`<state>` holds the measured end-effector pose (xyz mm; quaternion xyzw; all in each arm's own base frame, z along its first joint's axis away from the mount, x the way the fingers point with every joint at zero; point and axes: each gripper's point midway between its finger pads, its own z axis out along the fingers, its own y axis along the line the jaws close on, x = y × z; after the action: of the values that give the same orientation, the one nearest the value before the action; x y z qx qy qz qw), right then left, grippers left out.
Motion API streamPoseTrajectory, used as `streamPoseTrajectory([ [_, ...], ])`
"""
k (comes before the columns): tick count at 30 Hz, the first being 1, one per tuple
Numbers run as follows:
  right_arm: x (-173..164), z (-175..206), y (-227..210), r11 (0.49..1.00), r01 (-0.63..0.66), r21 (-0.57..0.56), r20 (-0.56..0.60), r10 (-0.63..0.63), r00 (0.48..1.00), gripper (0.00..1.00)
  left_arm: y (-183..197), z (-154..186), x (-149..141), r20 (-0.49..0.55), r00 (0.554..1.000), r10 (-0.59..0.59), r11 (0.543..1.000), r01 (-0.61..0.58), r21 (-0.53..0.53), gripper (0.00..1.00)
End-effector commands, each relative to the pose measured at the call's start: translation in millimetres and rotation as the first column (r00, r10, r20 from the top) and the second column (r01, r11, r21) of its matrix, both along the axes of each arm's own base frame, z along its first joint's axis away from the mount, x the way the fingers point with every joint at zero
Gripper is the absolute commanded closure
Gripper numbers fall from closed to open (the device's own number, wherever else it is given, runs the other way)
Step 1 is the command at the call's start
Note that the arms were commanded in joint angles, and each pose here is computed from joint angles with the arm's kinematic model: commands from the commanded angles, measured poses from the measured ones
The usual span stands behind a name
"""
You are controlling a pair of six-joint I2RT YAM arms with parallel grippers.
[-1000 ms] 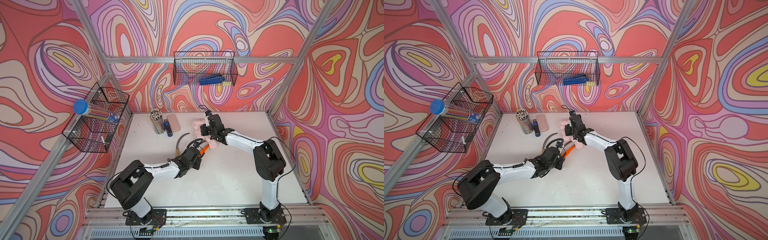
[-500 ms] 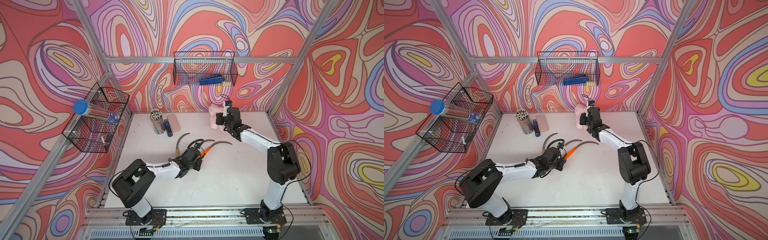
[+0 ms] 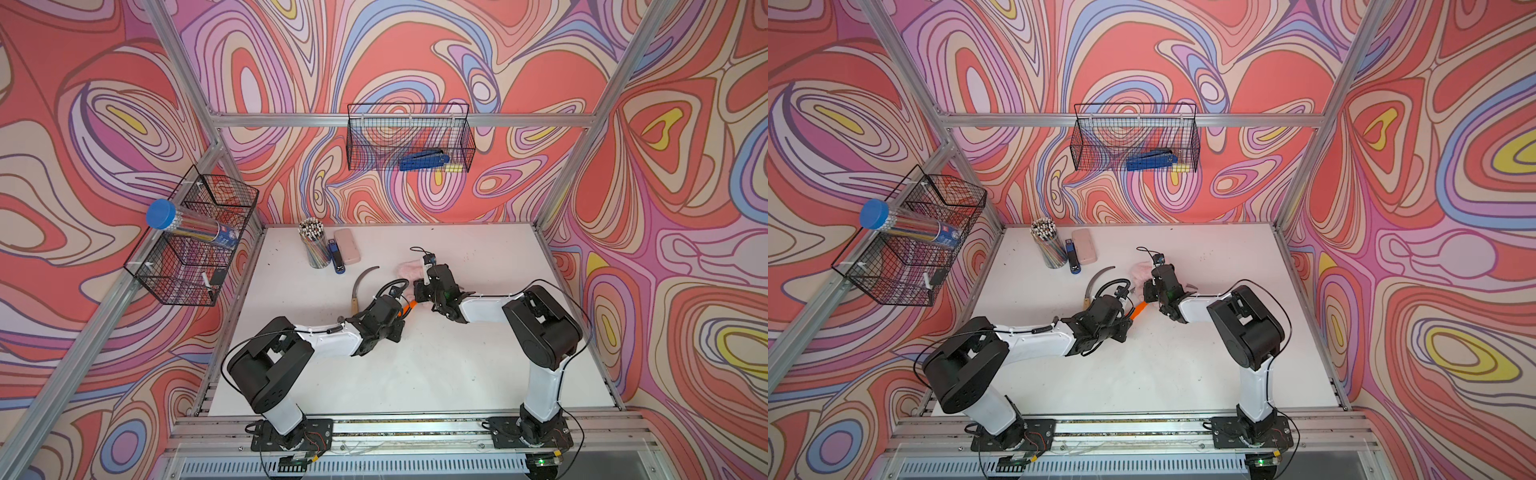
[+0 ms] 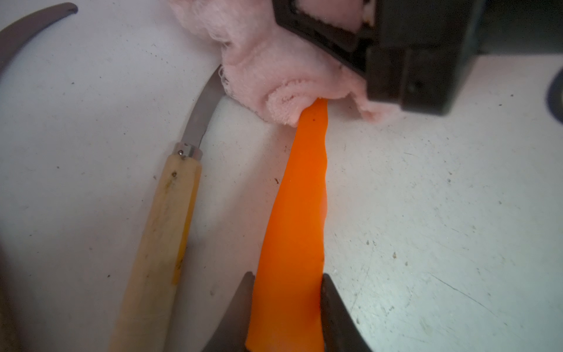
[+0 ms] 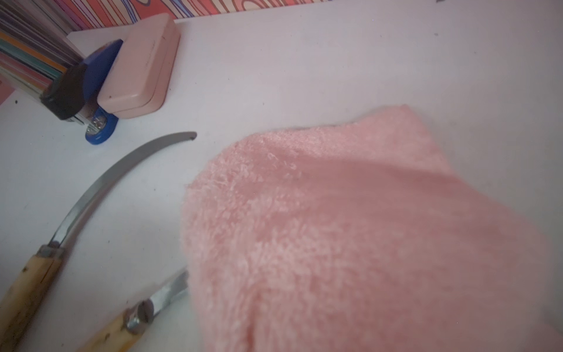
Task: Wipe small sickles with rags
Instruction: Wipe the small sickle.
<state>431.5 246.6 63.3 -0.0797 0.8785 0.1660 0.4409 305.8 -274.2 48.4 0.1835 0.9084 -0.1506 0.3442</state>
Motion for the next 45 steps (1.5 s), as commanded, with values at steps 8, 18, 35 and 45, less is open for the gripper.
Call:
streamPoseTrajectory([
  [8, 3, 20, -14, 0.994, 0.112, 0.016, 0.055, -0.112, 0.992, 1.00, 1, 19, 7, 0.037, 0.999, 0.034, 0.999, -0.033, -0.025, 1.00],
  [18, 18, -14, -67, 0.951, 0.293, -0.094, -0.056, -0.299, 0.953, 1.00, 6, 24, 6, 0.050, 0.998, 0.047, 0.999, -0.046, -0.026, 1.00],
  [35, 31, -11, -170, 0.829, 0.559, -0.025, -0.153, -0.556, 0.817, 1.00, 13, 28, 5, 0.069, 0.996, 0.060, 0.998, -0.059, -0.017, 1.00],
  [45, 34, -5, -66, 0.970, 0.240, -0.023, -0.178, -0.240, 0.954, 1.00, 4, 27, 3, 0.053, 0.998, 0.020, 0.999, -0.019, -0.031, 1.00],
])
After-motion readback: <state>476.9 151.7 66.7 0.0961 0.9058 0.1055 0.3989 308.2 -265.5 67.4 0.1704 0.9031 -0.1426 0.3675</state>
